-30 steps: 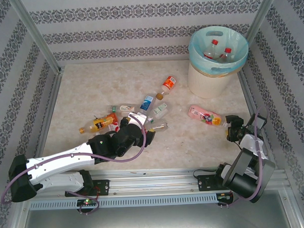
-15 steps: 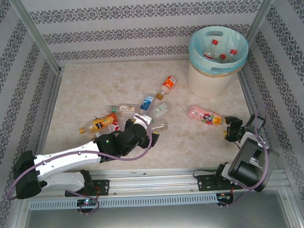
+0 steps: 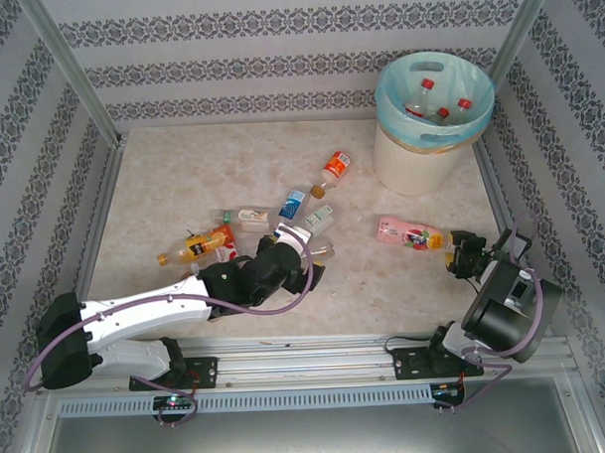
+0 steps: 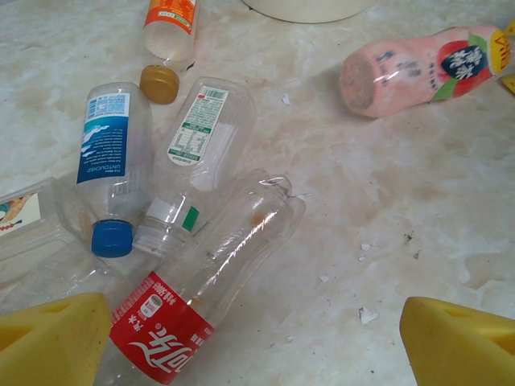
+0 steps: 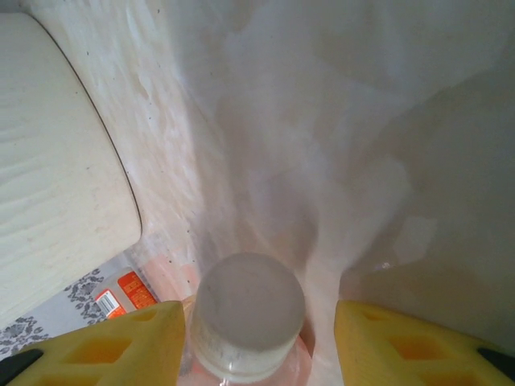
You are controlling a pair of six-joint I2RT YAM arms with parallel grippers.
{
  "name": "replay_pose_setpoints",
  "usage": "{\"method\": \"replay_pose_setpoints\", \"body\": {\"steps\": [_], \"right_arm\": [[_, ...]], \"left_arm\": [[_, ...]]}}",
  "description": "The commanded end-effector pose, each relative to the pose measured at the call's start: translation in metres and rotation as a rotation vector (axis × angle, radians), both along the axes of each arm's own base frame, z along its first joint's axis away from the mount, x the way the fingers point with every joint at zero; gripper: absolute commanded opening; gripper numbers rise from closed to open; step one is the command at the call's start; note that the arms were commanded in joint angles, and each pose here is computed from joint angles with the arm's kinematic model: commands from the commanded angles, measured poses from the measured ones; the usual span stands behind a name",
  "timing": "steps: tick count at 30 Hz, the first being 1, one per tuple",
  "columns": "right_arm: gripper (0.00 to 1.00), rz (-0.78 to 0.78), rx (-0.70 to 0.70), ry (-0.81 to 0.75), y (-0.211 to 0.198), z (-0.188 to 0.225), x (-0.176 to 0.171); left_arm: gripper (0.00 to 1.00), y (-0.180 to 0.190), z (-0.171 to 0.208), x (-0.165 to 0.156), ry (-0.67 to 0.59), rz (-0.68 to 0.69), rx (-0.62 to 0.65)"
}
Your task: Put the plastic bottles in the bin
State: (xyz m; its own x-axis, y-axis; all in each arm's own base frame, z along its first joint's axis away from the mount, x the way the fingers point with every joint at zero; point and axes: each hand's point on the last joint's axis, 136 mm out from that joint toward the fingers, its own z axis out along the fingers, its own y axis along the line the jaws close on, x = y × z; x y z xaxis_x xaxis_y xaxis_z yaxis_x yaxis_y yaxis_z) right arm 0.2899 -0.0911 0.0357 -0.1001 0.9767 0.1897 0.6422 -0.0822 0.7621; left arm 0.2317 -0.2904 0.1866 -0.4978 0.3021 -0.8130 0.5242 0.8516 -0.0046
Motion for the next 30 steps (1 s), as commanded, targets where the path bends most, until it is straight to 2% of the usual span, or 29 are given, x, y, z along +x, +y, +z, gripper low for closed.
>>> {"method": "replay_pose_setpoints", "body": {"steps": [1,7,17,23,30], "right_arm": [[0.53,-0.004,0.013,-0.033,-0.002,0.001,0.003],[0.55,0.011,0.032,-0.051,0.000,0.000,0.006],[0.52,0.011,0.044,-0.059,0.003,0.000,0.005],[0.43,0.021,0.045,-0.085,0.002,0.003,0.010],[0.18,0.054,-0.031,-0.147,0.000,0.029,0.013]], "left_arm": [[0.93,-0.007,0.015,0.009,-0.021,0.004,-0.039],[0.93,-0.014,0.015,0.010,-0.014,-0.005,-0.041],[0.93,-0.014,0.014,0.010,-0.009,0.002,-0.045],[0.93,-0.014,0.013,0.010,-0.006,0.002,-0.046],[0.93,-0.013,0.022,0.011,-0.031,-0.014,-0.043]]}}
